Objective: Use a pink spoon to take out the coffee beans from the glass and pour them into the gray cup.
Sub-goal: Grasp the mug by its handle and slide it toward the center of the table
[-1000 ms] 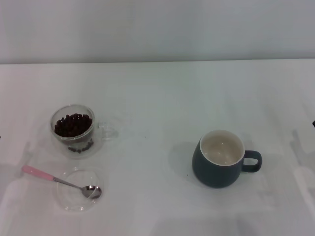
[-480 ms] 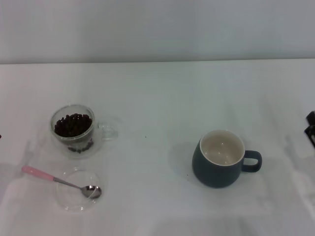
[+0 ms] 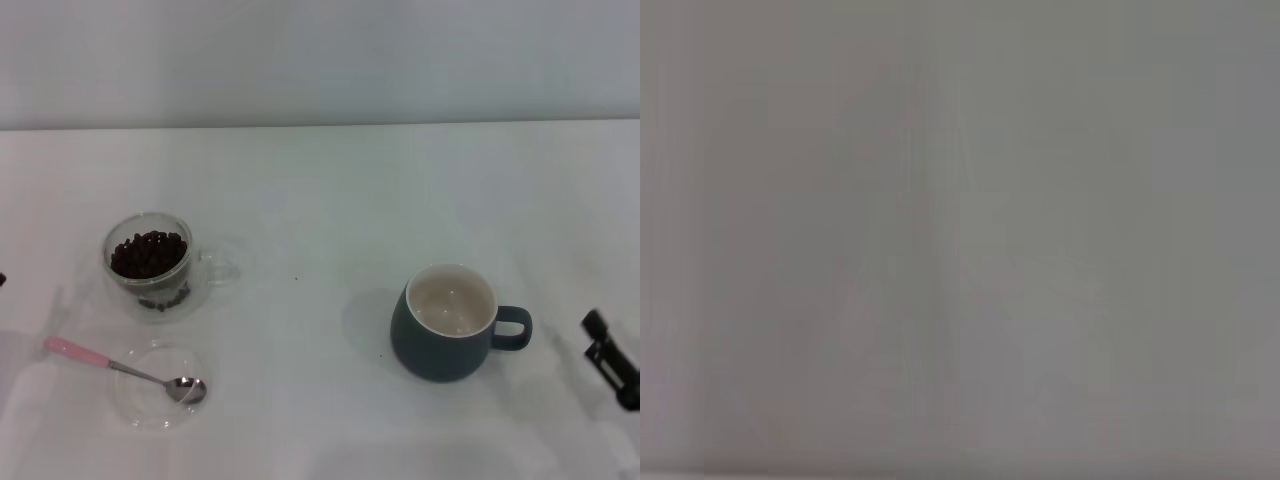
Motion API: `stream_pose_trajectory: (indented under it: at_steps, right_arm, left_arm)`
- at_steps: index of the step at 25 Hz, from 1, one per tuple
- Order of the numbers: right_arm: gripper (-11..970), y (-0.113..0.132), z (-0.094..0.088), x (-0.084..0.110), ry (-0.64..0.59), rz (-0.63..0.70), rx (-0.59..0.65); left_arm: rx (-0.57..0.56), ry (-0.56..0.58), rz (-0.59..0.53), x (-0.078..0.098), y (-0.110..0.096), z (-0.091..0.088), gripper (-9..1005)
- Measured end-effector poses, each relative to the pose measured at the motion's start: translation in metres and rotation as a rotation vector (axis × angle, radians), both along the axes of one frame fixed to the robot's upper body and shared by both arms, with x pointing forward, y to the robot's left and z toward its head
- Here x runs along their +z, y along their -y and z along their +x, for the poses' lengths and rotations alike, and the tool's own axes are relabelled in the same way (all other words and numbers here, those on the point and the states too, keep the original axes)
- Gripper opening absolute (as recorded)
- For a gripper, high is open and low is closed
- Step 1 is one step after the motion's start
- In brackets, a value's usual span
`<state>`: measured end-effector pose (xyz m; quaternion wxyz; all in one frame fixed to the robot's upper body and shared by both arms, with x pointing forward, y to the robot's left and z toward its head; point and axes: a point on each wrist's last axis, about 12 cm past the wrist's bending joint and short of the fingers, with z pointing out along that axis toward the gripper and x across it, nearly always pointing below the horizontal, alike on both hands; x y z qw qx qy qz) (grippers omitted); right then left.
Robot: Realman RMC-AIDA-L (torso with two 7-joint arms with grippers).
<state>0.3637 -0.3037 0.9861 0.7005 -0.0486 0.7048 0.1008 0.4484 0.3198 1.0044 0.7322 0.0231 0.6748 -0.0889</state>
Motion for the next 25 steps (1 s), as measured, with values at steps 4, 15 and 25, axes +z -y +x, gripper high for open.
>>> stream_pose_trajectory:
  at_steps: [4,15,25]
  right_arm:
    - [781,-0.001,-0.004,-0.005,-0.061,0.046,0.082]
    - [757,-0.011,0.008,-0.015,-0.149,0.035,0.132]
    - [734,-0.017,0.022,-0.017,-0.176,0.018,0.163]
  left_arm:
    - [-0.011,-0.006,0.001,0.0,0.002,0.001,873]
    - [-0.028,-0.003,-0.001,0.001,0.006,0.008,873]
    - [-0.034,-0.013,0.0,0.0,0.008,0.009,873]
